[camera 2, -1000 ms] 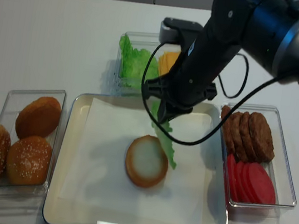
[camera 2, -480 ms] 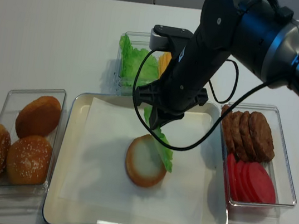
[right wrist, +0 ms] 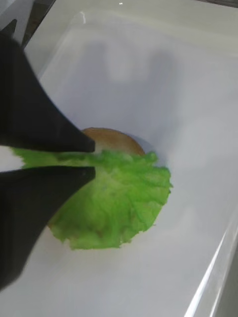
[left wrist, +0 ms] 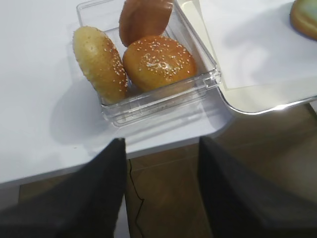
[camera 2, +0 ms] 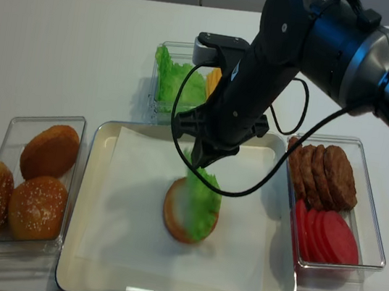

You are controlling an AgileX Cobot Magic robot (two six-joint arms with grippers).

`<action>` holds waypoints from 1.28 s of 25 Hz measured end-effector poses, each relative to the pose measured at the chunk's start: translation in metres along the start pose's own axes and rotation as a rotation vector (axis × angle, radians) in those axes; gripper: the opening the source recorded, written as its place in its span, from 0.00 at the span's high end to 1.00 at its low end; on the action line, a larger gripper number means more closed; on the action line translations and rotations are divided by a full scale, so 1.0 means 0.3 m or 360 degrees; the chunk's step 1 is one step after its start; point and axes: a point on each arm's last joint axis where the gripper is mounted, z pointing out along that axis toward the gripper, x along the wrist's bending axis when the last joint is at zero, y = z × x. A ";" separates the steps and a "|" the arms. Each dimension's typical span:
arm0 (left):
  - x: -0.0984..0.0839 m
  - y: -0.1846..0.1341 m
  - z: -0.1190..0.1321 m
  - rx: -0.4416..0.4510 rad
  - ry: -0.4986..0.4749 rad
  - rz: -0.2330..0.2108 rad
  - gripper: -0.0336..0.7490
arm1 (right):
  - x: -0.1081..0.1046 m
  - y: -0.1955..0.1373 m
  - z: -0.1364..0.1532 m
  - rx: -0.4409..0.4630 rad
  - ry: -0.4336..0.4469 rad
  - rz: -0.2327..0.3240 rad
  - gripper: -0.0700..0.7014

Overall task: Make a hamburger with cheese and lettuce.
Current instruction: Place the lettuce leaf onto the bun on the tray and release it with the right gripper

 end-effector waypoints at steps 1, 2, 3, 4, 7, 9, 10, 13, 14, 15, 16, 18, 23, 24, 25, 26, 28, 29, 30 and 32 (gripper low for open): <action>0.000 0.000 0.000 0.0000 0.0000 0.0000 0.51 | 0.000 0.000 0.000 -0.0002 0.0002 0.0001 0.75; 0.000 0.000 0.000 0.0000 0.0000 0.0000 0.51 | 0.000 0.000 0.000 -0.0002 0.0002 0.0001 0.72; 0.000 0.000 0.000 0.0000 0.0000 0.0000 0.51 | 0.000 0.001 0.000 -0.0005 0.0003 0.0001 0.70; 0.000 0.000 0.000 0.0000 0.0000 0.0000 0.51 | 0.000 0.001 0.000 -0.0003 0.0002 0.0001 0.67; 0.000 0.000 0.000 0.0000 0.0000 0.0000 0.51 | 0.001 0.003 0.000 -0.0014 0.0003 0.0000 0.61; 0.000 0.000 0.000 0.0000 0.0000 0.0000 0.51 | 0.001 0.003 0.000 -0.0014 0.0003 0.0000 0.57; 0.000 0.000 0.000 0.0000 0.0000 0.0000 0.51 | 0.001 0.002 0.000 -0.0009 0.0003 0.0000 0.55; 0.000 0.000 0.000 0.0000 0.0000 0.0000 0.51 | -0.001 -0.007 -0.003 0.0040 -0.0011 -0.0008 0.49; 0.000 0.000 0.000 0.0000 0.0000 0.0000 0.51 | -0.001 -0.009 -0.006 0.0058 -0.0019 -0.0020 0.47; 0.000 0.000 0.000 0.0000 0.0000 0.0000 0.51 | -0.001 -0.011 -0.012 0.0080 -0.0029 -0.0029 0.46; 0.000 0.000 0.000 0.0000 0.0000 0.0000 0.51 | -0.002 -0.013 -0.018 0.0103 -0.0049 -0.0039 0.44; 0.000 0.000 0.000 0.0000 0.0000 0.0000 0.51 | -0.006 -0.014 -0.030 0.0127 -0.0093 -0.0062 0.44; 0.000 0.000 0.000 0.0000 0.0002 -0.0002 0.51 | -0.029 -0.008 -0.041 0.0120 -0.0235 -0.0118 0.43; 0.000 0.000 0.000 0.0000 0.0002 -0.0002 0.51 | -0.031 -0.009 -0.042 0.0122 -0.0247 -0.0118 0.43; 0.000 0.000 0.000 0.0000 0.0002 -0.0002 0.51 | -0.031 -0.009 -0.044 0.0119 -0.0250 -0.0119 0.43; 0.001 0.000 0.000 0.0000 0.0004 -0.0001 0.51 | -0.031 -0.009 -0.046 0.0117 -0.0250 -0.0117 0.43; 0.001 0.000 0.000 0.0000 0.0004 -0.0001 0.51 | -0.028 -0.012 -0.059 0.0105 -0.0253 -0.0123 0.43; 0.001 0.000 0.000 0.0000 0.0004 -0.0001 0.51 | -0.025 -0.014 -0.069 0.0093 -0.0253 -0.0127 0.43; 0.001 0.000 0.000 0.0000 0.0004 -0.0001 0.51 | -0.023 -0.016 -0.084 0.0075 -0.0262 -0.0136 0.43; 0.001 0.000 0.000 0.0000 0.0004 -0.0001 0.51 | -0.019 -0.021 -0.113 0.0042 -0.0283 -0.0155 0.43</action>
